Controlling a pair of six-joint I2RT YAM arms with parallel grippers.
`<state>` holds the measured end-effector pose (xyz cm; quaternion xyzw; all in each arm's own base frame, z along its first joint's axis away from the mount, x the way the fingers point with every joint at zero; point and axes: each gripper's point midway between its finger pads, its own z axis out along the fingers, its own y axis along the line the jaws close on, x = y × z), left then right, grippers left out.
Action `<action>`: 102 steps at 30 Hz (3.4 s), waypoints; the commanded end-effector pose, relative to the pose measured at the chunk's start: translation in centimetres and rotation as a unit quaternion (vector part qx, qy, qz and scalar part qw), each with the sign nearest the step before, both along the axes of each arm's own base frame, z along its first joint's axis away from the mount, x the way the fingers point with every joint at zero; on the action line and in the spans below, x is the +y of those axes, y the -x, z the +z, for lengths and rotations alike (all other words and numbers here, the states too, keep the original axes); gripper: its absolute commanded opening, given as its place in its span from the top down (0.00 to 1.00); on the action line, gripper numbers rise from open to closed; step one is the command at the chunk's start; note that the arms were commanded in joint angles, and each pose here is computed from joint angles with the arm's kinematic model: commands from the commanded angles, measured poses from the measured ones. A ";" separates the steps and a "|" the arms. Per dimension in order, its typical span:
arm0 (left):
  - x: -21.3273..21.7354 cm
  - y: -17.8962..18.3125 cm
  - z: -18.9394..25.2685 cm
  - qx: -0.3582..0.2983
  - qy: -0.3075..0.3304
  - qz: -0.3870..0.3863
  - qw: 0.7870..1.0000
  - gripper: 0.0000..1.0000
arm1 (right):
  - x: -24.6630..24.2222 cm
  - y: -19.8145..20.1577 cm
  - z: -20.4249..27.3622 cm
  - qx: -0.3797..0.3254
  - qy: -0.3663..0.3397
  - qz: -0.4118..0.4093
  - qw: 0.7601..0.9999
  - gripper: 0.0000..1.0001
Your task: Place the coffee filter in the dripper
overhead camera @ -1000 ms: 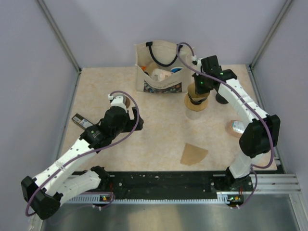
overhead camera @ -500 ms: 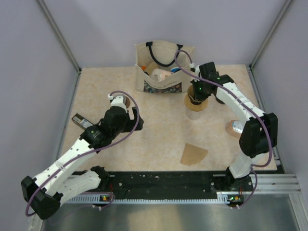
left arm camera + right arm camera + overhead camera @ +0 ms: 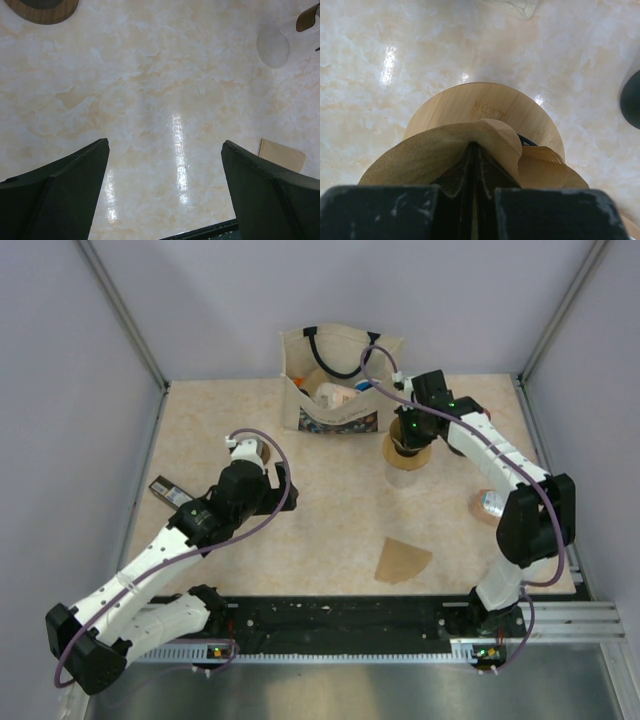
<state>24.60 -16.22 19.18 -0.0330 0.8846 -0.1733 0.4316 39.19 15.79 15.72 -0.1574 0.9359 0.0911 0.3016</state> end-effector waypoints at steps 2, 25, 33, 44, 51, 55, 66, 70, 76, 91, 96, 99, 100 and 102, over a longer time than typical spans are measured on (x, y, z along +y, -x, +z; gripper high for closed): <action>0.3 -0.4 0.5 -0.015 -0.004 0.008 1.000 0.01 | 0.2 -0.2 -2.1 0.023 0.019 0.006 1.000 0.99; 1.1 -0.3 1.0 -0.024 -0.005 0.020 1.000 0.01 | -1.1 0.5 -2.7 0.087 0.086 0.032 0.992 1.00; 1.3 -0.2 1.1 -0.025 -0.005 0.023 0.999 0.01 | -0.9 -0.6 -1.0 0.065 0.086 0.028 0.994 1.00; 1.1 -0.3 1.4 -0.028 0.002 0.018 0.999 0.01 | 0.5 -2.5 5.7 -0.015 0.034 0.021 0.999 0.98; 1.1 -0.2 1.6 -0.031 0.002 0.016 0.999 0.01 | 0.2 -2.0 5.0 -0.006 0.040 0.019 0.999 0.96; 1.2 -0.2 1.6 -0.033 0.001 0.017 0.999 0.01 | -0.2 -1.5 3.6 0.011 0.050 0.018 0.999 1.00; 1.2 -0.3 1.4 -0.029 -0.002 0.019 0.999 0.01 | 0.0 -1.1 1.8 0.026 0.048 0.022 0.998 1.00; 1.1 -0.3 1.4 -0.028 -0.002 0.018 0.999 0.01 | 0.4 -0.9 0.3 0.039 0.041 0.026 0.998 1.00; 1.2 -0.3 1.3 -0.027 -0.004 0.020 0.999 0.01 | 0.1 -0.9 -0.8 0.048 0.055 0.016 0.997 1.00; 1.2 -0.1 1.2 -0.027 -0.001 0.018 0.999 0.01 | 0.6 -1.2 1.8 0.018 0.039 0.021 0.999 0.80; 1.2 -0.2 1.2 -0.028 -0.002 0.018 0.999 0.01 | 0.7 -1.3 2.0 0.014 0.038 0.021 0.999 0.84; 1.2 -0.1 1.3 -0.028 -0.001 0.017 0.999 0.01 | 0.8 -1.4 2.1 0.013 0.037 0.021 0.999 1.00; 1.2 -0.2 1.3 -0.028 -0.002 0.018 0.999 0.01 | 0.8 -1.4 2.2 0.011 0.036 0.021 0.999 1.00; 1.2 -0.2 1.2 -0.028 -0.002 0.018 0.999 0.01 | 0.9 -1.4 2.3 0.011 0.036 0.022 0.999 1.00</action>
